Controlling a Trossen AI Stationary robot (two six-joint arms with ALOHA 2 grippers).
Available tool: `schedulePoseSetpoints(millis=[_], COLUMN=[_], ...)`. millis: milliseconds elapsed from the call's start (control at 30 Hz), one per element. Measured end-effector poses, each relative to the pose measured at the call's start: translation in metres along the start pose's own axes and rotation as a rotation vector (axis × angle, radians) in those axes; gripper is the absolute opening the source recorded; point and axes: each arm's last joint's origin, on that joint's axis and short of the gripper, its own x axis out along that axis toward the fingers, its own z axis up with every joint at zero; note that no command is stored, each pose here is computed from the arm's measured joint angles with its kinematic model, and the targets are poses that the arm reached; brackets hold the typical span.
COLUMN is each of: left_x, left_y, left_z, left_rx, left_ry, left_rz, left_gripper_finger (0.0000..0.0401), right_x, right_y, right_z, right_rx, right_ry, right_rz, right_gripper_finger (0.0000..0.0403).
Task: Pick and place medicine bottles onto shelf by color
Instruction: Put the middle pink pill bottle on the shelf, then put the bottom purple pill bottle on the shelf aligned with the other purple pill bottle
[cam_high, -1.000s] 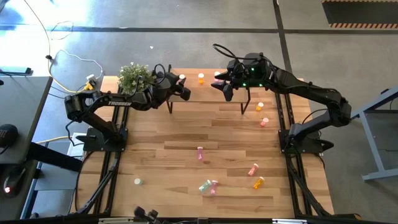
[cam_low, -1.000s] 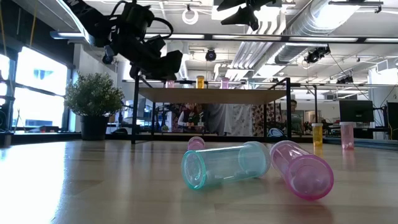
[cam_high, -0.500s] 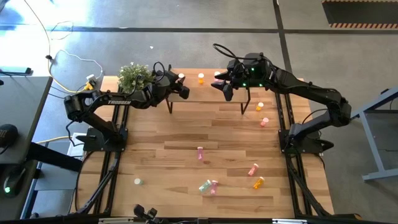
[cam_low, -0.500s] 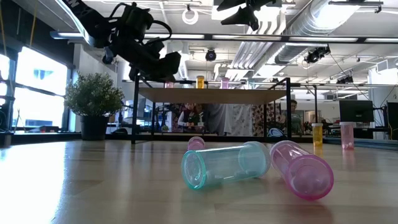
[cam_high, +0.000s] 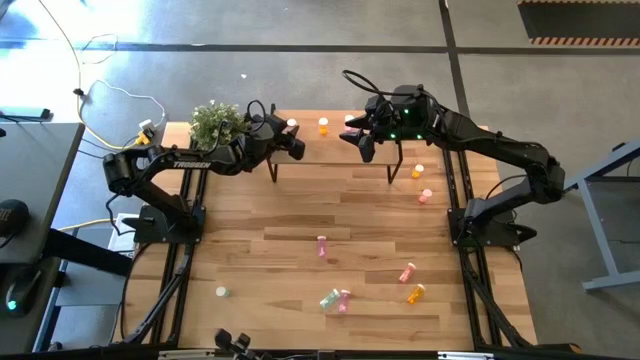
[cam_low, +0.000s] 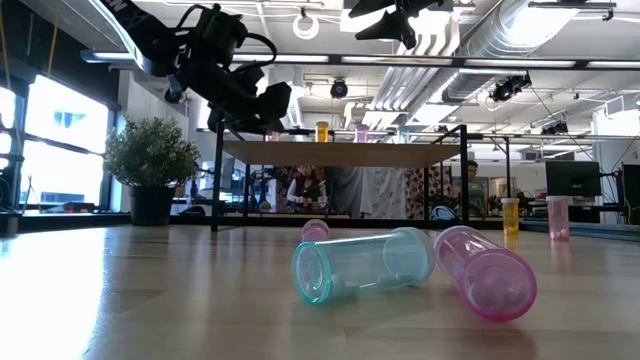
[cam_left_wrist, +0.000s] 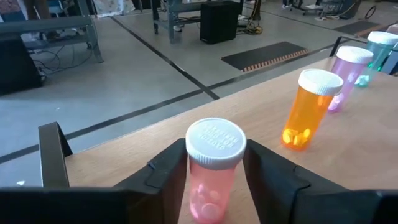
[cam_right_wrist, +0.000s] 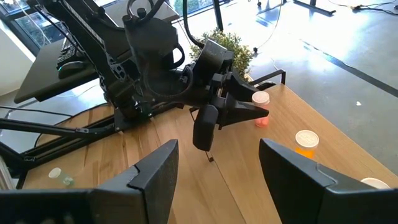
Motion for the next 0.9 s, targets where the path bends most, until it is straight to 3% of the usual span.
schedulePoseSetpoints(millis=[900], left_x=[0.0003], left_y=[0.0004], left_z=[0.0019], left_rx=[-0.047], left_ry=[-0.025], left_rz=[0.023], left_gripper_finger=[0.0222], right_x=[0.0], right_y=[0.0], right_z=[-0.0001], right_rx=[0.0], right_ry=[0.001], right_rz=[0.001], right_gripper_finger=[0.0215])
